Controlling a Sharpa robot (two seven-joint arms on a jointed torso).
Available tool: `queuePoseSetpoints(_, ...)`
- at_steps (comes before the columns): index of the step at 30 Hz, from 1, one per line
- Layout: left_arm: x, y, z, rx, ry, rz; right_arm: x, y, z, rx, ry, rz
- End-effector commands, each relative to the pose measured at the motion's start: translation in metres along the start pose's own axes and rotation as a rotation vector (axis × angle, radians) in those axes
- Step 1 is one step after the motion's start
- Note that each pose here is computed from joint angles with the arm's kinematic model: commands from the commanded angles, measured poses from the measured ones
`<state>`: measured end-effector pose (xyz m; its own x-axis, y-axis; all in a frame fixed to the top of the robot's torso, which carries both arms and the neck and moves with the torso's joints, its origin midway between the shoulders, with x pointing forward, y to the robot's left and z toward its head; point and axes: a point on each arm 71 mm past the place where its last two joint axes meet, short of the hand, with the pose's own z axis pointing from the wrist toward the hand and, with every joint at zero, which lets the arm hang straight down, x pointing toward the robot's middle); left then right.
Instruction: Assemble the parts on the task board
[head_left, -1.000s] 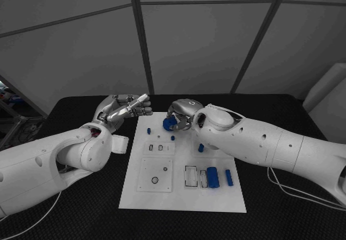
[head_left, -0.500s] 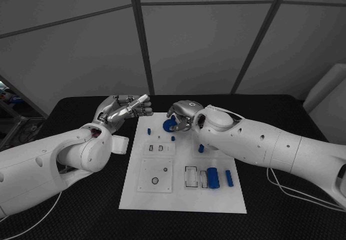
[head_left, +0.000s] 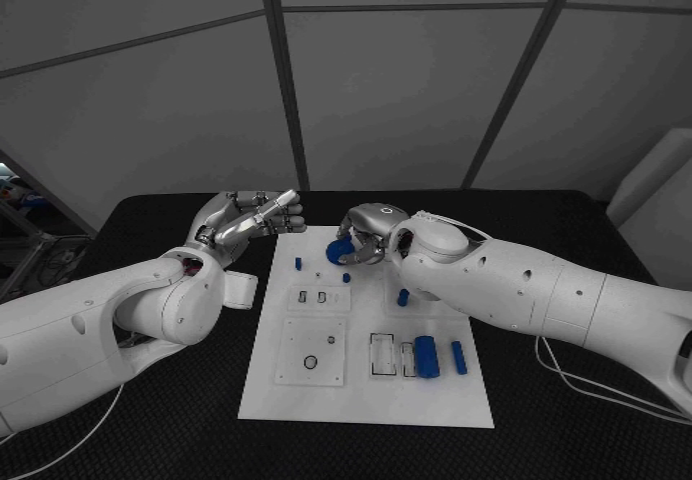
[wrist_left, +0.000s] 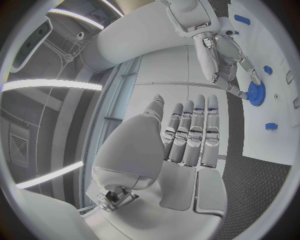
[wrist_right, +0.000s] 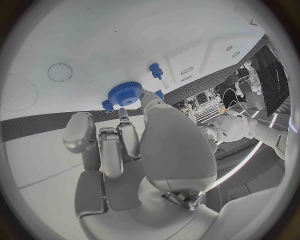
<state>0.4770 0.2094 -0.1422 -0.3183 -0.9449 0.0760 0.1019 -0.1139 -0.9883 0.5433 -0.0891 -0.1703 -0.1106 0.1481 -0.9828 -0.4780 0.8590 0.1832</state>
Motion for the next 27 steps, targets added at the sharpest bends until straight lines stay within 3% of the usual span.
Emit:
queuePoseSetpoints(1, 0.0008, -0.0015, 0.0004, 0.007, 0.011, -0.003, -0.002, -0.001, -0.001, -0.001, -0.006, 0.016)
queuePoseSetpoints(5, -0.0004, -0.0015, 0.0002, 0.007, 0.009, -0.002, -0.013, -0.006, -0.010, -0.025, -0.120, 0.074)
queuePoseSetpoints(7, -0.0018, -0.0016, -0.0001, 0.007, 0.006, 0.000, -0.022, -0.013, -0.020, -0.042, -0.196, 0.134)
queuePoseSetpoints(9, -0.0033, -0.0017, -0.0004, 0.007, 0.003, 0.001, -0.027, -0.023, -0.030, -0.050, -0.230, 0.195)
queuePoseSetpoints(16, -0.0092, -0.0012, -0.0004, 0.006, -0.010, 0.008, -0.036, -0.069, -0.066, -0.025, -0.170, 0.394)
queuePoseSetpoints(22, -0.0126, 0.0002, 0.0010, 0.003, -0.019, 0.006, -0.042, -0.109, -0.094, 0.027, -0.151, 0.454)
queuePoseSetpoints(27, -0.0132, 0.0014, 0.0022, 0.001, -0.020, 0.004, -0.045, -0.132, -0.106, 0.073, -0.157, 0.458)
